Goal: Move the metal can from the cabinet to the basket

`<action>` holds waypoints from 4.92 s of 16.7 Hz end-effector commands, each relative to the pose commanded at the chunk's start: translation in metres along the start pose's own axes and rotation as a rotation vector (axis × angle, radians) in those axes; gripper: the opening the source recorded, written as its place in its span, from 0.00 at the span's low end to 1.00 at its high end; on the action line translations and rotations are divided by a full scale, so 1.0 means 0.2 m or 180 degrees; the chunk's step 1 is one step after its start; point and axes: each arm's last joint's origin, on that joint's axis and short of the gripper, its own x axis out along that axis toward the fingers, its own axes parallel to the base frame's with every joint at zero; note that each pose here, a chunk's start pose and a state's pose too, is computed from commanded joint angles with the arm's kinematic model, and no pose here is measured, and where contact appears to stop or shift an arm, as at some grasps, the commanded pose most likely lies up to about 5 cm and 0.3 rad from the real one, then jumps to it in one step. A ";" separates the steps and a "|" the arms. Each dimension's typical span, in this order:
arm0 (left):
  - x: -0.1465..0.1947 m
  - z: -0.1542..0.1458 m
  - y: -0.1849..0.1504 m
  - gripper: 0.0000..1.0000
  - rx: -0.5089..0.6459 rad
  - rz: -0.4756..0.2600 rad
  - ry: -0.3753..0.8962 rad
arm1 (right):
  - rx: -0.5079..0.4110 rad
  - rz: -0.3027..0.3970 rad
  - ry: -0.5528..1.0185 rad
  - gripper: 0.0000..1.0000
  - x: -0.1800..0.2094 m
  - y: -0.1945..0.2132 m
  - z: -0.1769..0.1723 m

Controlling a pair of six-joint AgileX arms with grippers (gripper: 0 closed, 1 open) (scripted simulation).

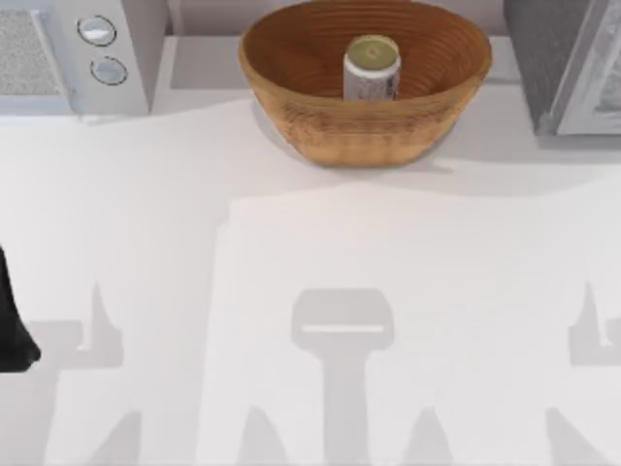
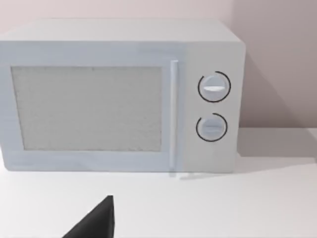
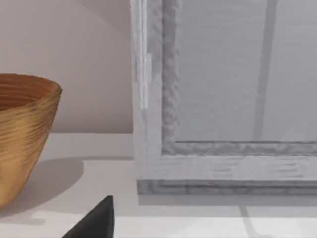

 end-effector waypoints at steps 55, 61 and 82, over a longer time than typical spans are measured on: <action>0.00 0.00 0.00 1.00 0.0000 0.0000 0.0000 | 0.0120 0.0016 0.0101 1.00 0.38 -1.25 1.33; 0.00 0.00 0.00 1.00 0.0000 0.0000 0.0000 | 0.0019 0.0014 0.0042 1.00 0.26 -1.01 1.70; 0.00 0.00 0.00 1.00 0.0000 0.0000 0.0000 | 0.0025 0.0009 0.0023 1.00 0.79 0.00 1.73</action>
